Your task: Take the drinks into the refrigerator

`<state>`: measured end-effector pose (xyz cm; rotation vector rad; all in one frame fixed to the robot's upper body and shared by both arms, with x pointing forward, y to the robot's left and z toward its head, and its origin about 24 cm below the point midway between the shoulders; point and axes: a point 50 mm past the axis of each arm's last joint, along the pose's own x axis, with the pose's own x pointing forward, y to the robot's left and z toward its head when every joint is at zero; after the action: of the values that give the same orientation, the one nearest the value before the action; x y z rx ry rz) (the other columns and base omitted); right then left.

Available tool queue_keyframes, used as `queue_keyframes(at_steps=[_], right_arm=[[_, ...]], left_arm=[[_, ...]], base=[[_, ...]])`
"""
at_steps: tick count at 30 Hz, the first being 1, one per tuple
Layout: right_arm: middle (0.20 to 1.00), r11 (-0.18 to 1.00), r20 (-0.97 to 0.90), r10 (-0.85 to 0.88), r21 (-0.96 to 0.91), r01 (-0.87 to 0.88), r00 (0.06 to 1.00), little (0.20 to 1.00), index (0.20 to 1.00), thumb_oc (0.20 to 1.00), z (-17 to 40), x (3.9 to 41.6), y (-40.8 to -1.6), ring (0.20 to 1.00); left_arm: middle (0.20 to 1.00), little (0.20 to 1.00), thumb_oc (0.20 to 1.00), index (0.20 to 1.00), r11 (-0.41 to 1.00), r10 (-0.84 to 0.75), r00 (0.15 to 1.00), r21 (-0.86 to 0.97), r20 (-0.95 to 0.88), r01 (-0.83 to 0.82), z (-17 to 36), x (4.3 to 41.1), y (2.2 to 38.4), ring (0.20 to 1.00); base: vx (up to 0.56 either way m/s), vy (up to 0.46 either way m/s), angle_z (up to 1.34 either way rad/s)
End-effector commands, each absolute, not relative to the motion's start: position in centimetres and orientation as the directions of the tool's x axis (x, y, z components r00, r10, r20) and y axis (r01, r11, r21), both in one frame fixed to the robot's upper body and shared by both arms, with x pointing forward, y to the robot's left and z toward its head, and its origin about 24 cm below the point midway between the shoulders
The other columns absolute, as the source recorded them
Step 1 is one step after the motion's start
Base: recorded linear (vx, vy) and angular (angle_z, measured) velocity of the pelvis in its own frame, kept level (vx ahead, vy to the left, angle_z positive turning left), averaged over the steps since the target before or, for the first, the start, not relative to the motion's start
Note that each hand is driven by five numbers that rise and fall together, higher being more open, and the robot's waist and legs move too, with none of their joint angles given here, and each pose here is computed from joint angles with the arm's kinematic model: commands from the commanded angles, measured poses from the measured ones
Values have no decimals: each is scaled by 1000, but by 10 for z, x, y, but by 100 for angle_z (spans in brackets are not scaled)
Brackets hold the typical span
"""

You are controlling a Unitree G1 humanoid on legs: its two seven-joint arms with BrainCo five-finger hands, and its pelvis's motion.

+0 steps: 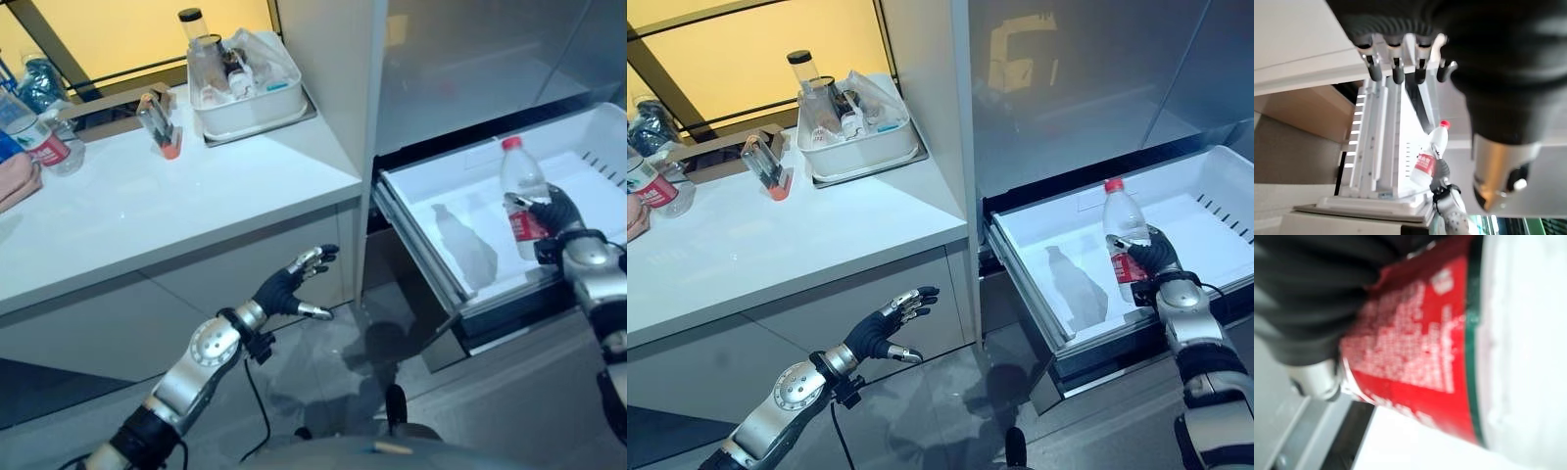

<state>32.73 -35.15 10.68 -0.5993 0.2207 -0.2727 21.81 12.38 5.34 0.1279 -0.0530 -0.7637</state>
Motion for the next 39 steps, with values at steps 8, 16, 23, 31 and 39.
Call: queue_keyframes(at_steps=[8,16,23,31,39], right_arm=[[200,524,46,-264,-832,183,964,200,200,200,175,375,-321,200],[200,-33,-343,-124,-937,-349,931,200,200,200,65,365,-269,200],[200,41,-479,-53,-878,-478,876,200,200,200,4,348,-213,200],[576,218,-387,26,-898,-383,922,576,576,576,20,358,-194,576],[1000,490,-195,-40,-858,-151,980,1000,1000,1000,53,365,-214,1000]], left_arm=[[1000,1000,1000,1000,712,-702,681,216,210,668,99,230,115,1000],[1000,1000,1000,1000,755,-655,690,281,307,592,115,240,109,1000],[1000,1000,1000,1000,816,-578,734,280,356,506,124,251,111,1000],[1000,1000,1000,1000,862,-506,778,262,373,435,124,254,121,1000],[1000,1000,1000,1000,843,-527,774,328,350,425,123,256,123,1000]], base=[[-96,17,7],[-78,18,6],[-51,16,6],[-18,7,4],[0,1,0]])
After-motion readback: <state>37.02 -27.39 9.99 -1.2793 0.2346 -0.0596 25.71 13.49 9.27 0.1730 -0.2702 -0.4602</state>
